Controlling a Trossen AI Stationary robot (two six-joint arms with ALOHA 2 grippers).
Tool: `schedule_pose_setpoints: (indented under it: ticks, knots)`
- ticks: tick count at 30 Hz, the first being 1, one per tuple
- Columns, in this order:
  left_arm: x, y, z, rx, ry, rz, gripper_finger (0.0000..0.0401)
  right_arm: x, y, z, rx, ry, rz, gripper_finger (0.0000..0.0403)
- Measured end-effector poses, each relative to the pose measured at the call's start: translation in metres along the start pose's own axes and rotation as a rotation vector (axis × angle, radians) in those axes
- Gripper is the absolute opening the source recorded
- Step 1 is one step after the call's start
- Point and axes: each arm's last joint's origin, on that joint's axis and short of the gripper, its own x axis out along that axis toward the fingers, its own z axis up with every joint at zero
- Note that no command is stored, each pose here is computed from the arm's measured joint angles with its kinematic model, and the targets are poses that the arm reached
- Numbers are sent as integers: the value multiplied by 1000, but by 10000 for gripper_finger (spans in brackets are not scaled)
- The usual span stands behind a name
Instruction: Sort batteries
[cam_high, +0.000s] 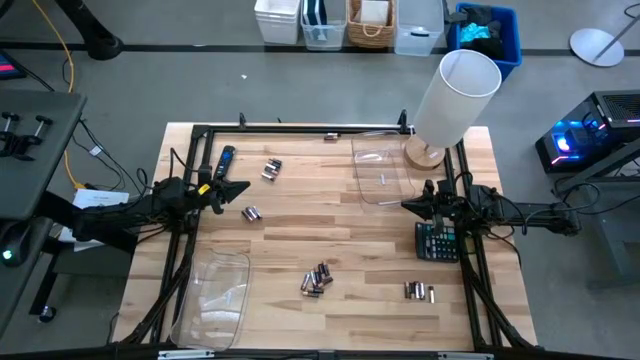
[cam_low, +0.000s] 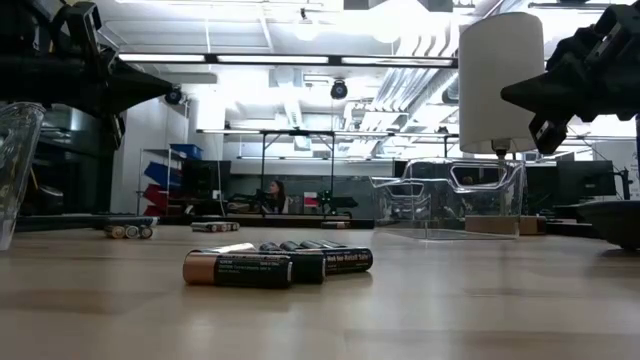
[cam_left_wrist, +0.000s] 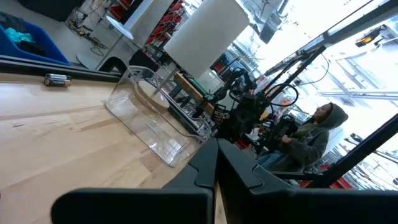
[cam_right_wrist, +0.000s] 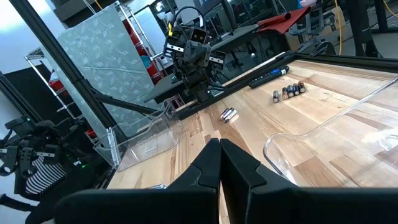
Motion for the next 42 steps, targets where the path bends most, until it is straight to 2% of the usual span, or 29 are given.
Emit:
schedule_pose_setpoints:
  ticks: [15,17,20,22,24,25,26,28,30,33,37,42]
  knots:
    - [0,0,0,0,0,0,0,0,0,2,-24,-26,-24,0]
    - [0,0,0,0,0,0,0,0,0,8,8,-115,-64,0]
    - [0,0,0,0,0,-1,0,-4,5,26,197,-348,-59,0]
    - [0,0,0,0,0,0,0,-9,11,39,260,-498,6,0]
    - [0,0,0,0,1,1,0,-13,20,53,250,-549,102,0]
    - [0,0,0,1,4,4,0,-12,26,61,231,-499,155,0]
    - [0,0,0,1,4,3,0,-10,34,68,215,-388,201,0]
    - [0,0,0,0,2,2,0,-3,46,74,232,-53,202,0]
    - [0,0,0,0,2,2,0,2,56,76,234,290,111,0]
    - [0,0,0,0,2,2,0,10,72,79,240,654,-59,0]
    - [0,0,0,0,2,2,0,27,92,71,379,923,-311,0]
    - [0,0,0,0,2,2,0,42,118,42,584,1185,-461,0]
